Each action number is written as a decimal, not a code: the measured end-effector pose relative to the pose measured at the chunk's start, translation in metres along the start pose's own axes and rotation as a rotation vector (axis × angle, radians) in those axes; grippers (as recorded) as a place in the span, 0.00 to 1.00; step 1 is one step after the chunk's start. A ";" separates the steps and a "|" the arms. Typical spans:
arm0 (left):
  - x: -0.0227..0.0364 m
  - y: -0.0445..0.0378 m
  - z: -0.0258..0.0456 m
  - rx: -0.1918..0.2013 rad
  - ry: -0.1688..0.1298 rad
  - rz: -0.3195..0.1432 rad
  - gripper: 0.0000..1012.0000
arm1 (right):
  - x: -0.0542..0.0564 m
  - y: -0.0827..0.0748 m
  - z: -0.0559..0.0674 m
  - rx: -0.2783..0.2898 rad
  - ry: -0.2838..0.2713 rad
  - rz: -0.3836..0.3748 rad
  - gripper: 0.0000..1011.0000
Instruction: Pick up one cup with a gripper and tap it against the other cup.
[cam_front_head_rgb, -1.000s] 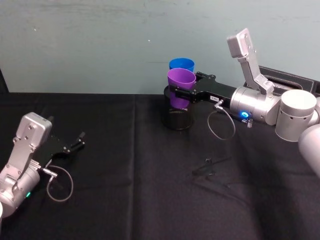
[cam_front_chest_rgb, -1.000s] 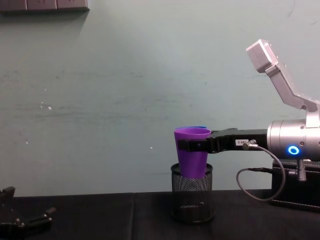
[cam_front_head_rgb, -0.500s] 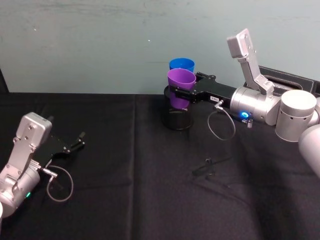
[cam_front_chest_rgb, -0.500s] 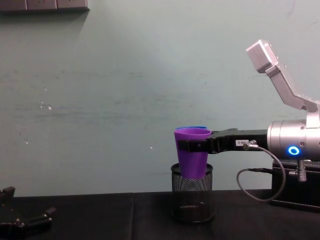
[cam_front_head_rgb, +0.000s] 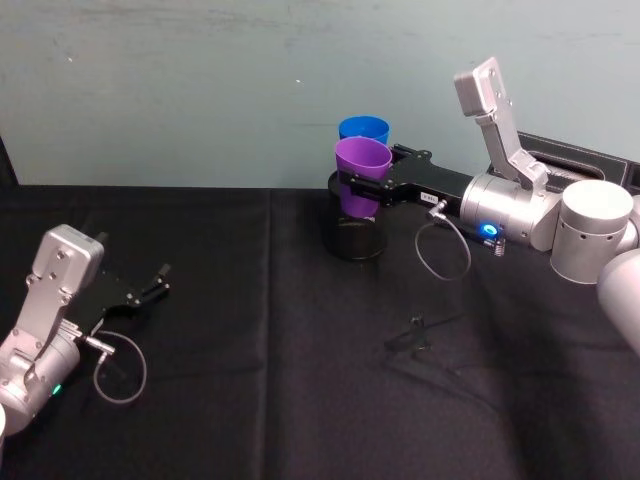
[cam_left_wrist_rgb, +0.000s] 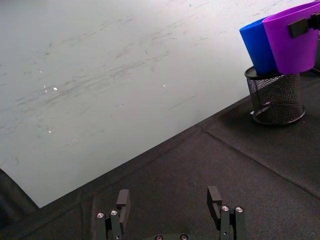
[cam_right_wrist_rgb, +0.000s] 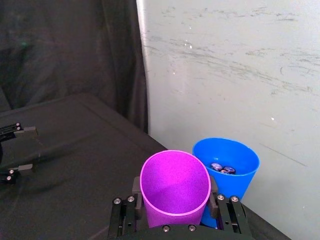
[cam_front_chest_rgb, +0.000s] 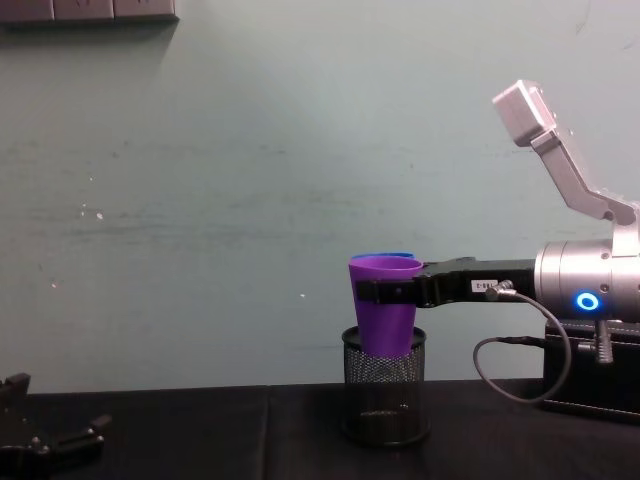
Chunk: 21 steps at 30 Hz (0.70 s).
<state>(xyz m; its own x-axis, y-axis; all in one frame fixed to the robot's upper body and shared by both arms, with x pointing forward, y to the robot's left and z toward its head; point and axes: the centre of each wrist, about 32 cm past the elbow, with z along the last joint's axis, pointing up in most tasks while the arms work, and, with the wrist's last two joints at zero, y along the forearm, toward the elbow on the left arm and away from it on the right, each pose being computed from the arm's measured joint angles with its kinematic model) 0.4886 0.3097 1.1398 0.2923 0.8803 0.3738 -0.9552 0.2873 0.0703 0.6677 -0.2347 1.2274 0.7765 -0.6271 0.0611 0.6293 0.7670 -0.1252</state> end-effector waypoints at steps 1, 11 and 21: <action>0.0000 0.0000 0.0000 0.000 0.000 0.000 1.00 | 0.000 0.000 0.000 0.000 0.000 0.000 0.72; 0.0000 0.0000 0.0000 0.000 0.000 0.000 1.00 | 0.000 0.000 0.000 0.000 0.000 0.000 0.72; 0.0000 0.0000 0.0000 0.000 0.000 0.000 1.00 | 0.000 0.000 0.000 0.000 0.000 0.000 0.72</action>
<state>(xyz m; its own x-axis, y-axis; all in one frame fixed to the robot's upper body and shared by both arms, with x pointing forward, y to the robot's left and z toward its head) 0.4886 0.3097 1.1398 0.2923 0.8803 0.3737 -0.9553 0.2873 0.0702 0.6677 -0.2347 1.2275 0.7764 -0.6272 0.0613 0.6294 0.7669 -0.1252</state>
